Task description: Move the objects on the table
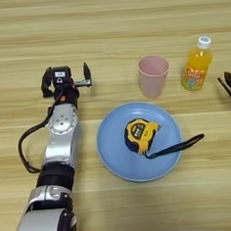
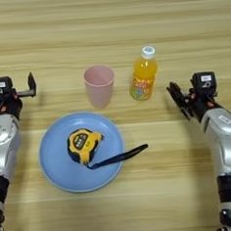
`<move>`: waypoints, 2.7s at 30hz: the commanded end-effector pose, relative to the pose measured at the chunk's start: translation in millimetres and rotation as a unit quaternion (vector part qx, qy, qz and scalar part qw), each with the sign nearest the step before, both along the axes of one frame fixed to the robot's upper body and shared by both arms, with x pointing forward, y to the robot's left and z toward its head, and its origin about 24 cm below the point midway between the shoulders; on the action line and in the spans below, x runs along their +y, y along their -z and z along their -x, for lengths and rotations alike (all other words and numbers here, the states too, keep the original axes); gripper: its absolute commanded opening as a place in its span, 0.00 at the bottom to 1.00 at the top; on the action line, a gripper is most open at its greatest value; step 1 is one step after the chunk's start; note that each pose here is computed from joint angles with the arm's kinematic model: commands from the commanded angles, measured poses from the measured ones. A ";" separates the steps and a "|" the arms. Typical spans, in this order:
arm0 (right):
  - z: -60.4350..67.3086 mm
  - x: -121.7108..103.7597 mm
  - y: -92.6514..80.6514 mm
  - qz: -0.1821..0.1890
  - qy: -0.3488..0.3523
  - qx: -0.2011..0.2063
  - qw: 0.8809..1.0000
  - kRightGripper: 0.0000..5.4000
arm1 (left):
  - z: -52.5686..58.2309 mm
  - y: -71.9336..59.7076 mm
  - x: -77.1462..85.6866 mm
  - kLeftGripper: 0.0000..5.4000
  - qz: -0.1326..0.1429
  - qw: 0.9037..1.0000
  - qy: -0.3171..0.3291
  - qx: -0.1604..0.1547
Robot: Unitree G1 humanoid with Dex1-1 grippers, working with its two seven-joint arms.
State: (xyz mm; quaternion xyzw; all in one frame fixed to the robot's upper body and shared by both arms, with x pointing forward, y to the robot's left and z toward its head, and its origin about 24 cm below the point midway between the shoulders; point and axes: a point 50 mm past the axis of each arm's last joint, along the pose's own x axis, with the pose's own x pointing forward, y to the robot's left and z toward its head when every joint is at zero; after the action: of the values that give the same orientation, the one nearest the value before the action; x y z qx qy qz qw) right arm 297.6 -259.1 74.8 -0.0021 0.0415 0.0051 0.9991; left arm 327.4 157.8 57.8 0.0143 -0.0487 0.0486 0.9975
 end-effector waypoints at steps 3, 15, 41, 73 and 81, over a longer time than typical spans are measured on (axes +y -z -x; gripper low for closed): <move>-18.5 5.9 -9.4 -0.032 0.005 -0.078 0.996 0.73 | 0.8 -3.2 -3.7 1.00 -0.008 1.000 0.008 -0.008; -26.4 6.9 -4.1 -0.006 -0.002 -0.121 0.993 0.95 | 0.8 -3.5 -3.6 1.00 -0.005 1.000 0.008 -0.008; -32.0 -11.4 14.6 0.014 0.118 -0.038 0.992 1.00 | -1.6 -2.2 2.9 1.00 -0.005 1.000 0.010 -0.006; -34.8 19.8 10.9 0.023 0.088 -0.064 0.994 1.00 | 78.2 -71.1 2.6 1.00 -0.068 0.953 0.296 -0.002; -36.4 29.8 10.3 0.015 0.088 -0.064 0.994 1.00 | 105.8 -32.7 -47.3 1.00 -0.039 0.899 0.428 0.085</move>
State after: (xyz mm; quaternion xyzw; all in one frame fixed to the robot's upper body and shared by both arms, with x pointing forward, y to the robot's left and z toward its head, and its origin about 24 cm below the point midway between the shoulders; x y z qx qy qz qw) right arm 332.7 -233.5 63.5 -0.0129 -0.0259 -0.0855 0.9959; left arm 225.6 121.0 98.6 0.0396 0.0130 -0.3586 0.9325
